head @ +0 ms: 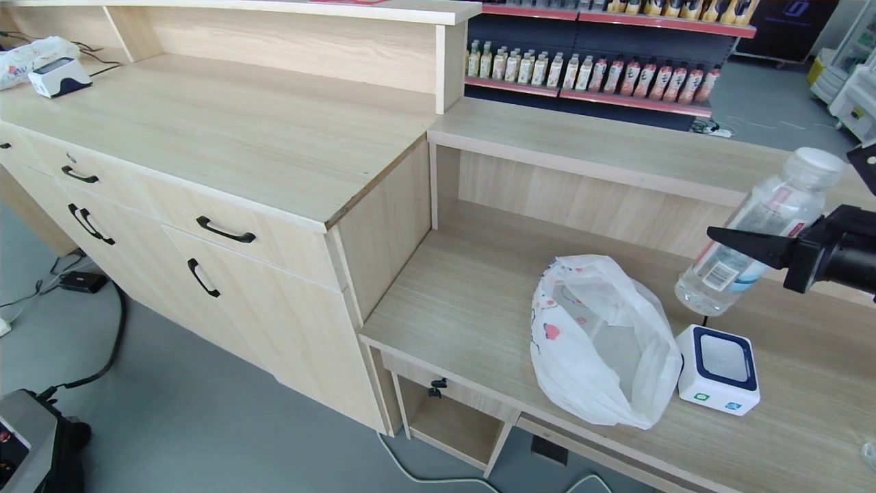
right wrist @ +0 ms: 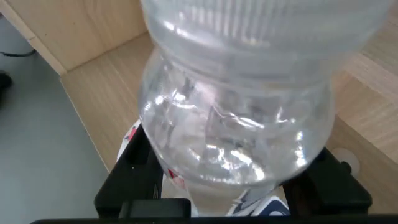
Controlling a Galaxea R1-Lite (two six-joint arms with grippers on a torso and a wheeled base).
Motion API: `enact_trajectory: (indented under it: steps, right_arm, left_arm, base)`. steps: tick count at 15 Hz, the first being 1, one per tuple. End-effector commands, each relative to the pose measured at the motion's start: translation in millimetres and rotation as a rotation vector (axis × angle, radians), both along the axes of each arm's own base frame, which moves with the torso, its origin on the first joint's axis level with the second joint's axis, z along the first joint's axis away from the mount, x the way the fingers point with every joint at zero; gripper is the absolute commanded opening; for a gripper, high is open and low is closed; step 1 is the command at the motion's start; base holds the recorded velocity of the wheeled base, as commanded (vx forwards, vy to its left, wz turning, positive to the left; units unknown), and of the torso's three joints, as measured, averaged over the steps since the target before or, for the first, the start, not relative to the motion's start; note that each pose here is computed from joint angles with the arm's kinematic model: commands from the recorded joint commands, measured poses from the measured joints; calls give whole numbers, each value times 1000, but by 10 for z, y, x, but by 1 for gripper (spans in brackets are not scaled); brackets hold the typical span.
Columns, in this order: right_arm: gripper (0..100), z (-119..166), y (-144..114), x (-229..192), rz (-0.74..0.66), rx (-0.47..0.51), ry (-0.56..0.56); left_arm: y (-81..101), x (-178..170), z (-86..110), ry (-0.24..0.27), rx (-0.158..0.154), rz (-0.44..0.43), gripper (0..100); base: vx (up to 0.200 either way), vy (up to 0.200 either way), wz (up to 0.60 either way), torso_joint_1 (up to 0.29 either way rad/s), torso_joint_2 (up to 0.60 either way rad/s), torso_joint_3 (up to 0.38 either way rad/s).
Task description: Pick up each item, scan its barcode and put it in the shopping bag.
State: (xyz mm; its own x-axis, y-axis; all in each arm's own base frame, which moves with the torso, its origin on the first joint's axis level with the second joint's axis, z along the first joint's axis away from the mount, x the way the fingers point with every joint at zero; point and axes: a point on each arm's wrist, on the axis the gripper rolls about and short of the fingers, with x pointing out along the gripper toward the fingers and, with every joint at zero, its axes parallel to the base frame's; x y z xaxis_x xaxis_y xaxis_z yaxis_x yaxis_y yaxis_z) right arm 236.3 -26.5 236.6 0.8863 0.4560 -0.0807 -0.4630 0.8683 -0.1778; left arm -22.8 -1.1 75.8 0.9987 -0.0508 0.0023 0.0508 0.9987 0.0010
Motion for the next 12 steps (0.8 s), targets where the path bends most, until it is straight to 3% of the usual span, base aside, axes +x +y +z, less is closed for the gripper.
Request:
enact_trajectory:
  steps: [1, 4, 12]
  right_arm:
    - [0, -81, -35, 147, -12, 18, 35]
    - [0, -250, -74, 421, -9, 31, 15]
    - [0, -1046, 138, 1106, 86, 27, -21]
  left_arm:
    - [0, 0, 0, -1, 1, 0, 100]
    - [0, 0, 0, -1, 1, -1, 100]
    - [0, -1, 3, -1, 1, -1, 100]
  base:
    - [0, 0, 0, 0, 0, 0]
    - [0, 0, 0, 0, 0, 0]
    - [0, 0, 0, 0, 0, 0]
